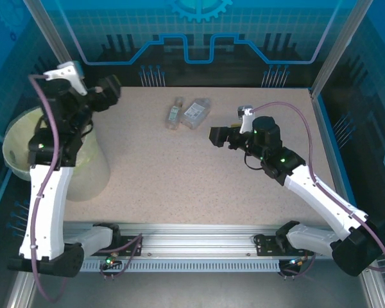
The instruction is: Put the plastic bottles in the bin
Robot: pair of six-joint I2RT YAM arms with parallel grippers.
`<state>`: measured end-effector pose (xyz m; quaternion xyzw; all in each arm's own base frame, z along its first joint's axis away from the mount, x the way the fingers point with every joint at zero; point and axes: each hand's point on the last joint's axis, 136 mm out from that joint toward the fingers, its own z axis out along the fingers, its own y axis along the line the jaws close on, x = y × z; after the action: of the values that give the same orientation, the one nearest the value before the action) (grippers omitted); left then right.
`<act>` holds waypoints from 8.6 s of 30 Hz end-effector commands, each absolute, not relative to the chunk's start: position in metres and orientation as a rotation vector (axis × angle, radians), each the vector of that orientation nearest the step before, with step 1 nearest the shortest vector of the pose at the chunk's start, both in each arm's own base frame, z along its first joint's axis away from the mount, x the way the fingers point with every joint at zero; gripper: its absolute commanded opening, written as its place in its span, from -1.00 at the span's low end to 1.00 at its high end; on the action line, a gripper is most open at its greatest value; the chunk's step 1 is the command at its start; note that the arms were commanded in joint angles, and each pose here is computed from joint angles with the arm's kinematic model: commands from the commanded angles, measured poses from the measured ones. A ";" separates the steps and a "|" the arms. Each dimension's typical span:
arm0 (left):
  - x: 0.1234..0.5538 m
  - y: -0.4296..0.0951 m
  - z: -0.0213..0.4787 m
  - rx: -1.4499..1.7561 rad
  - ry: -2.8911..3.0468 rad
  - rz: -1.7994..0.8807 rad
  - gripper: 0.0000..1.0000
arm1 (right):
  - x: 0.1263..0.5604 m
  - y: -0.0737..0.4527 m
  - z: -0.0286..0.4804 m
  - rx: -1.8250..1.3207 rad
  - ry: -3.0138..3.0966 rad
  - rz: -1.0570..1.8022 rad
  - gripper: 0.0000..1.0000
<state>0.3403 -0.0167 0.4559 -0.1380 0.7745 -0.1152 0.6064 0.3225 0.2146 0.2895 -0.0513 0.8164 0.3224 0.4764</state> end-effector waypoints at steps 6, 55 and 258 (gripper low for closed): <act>0.397 -0.091 0.387 -0.206 1.953 -0.382 0.98 | 0.319 0.191 0.266 0.042 2.058 0.710 0.99; 0.566 -0.143 0.040 0.407 2.726 -0.172 0.61 | 0.287 0.130 0.268 0.103 2.040 0.493 1.00; 0.544 -0.267 0.128 0.627 2.441 -0.384 0.96 | 0.294 0.149 0.277 -0.015 1.985 0.479 0.99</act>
<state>0.5465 -0.2621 0.1304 0.2015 0.9180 -0.1516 0.3060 0.2950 0.1589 0.2792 -0.0222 0.8265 0.2088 0.5223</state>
